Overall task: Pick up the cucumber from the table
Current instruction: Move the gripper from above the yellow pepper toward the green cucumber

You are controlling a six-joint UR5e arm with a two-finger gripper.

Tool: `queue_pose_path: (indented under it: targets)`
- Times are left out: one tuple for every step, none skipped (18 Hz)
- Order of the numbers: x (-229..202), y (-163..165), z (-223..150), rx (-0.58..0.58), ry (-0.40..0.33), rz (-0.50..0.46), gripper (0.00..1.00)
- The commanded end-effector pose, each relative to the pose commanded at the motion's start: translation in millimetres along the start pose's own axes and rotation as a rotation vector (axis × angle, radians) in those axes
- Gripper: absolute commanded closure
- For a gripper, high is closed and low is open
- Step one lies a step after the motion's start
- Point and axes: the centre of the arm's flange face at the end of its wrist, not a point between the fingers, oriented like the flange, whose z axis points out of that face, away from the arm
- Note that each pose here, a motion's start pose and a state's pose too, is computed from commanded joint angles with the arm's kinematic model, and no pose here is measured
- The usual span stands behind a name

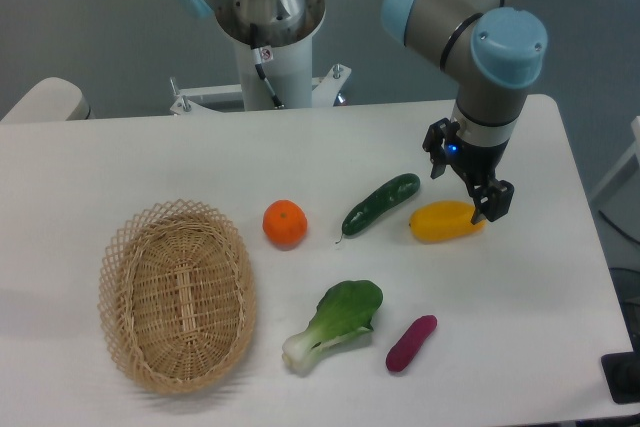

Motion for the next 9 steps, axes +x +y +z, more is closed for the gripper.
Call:
queue_pose_path:
  targets:
    - [1.8,0.0,2.9,-0.003,-0.007,-0.003,0.00]
    - [3.7,0.0,7.3,-0.005,-0.011,-0.002,0.00]
    - [6.7,-1.0,12.8,-0.006,-0.010,-0.001,0.00]
    - [10.6,-0.3,19.2,-0.016,-0.002,-0.001,0.00]
    - [13.3,1.6,23.4,-0.037,0.002,-0.004,0.00]
    - [17.4,2.3,29.1,-0.055,0.016,-0.006,0.00]
    - [22.0,2.2,35.6,-0.065,0.031,-0.017,0.00]
    - [26.3,-0.1,42.1,-0.063,0.037,-0.060,0.00]
    - [25.6,-0.9,43.1,-0.066,0.017,-0.127,0.00]
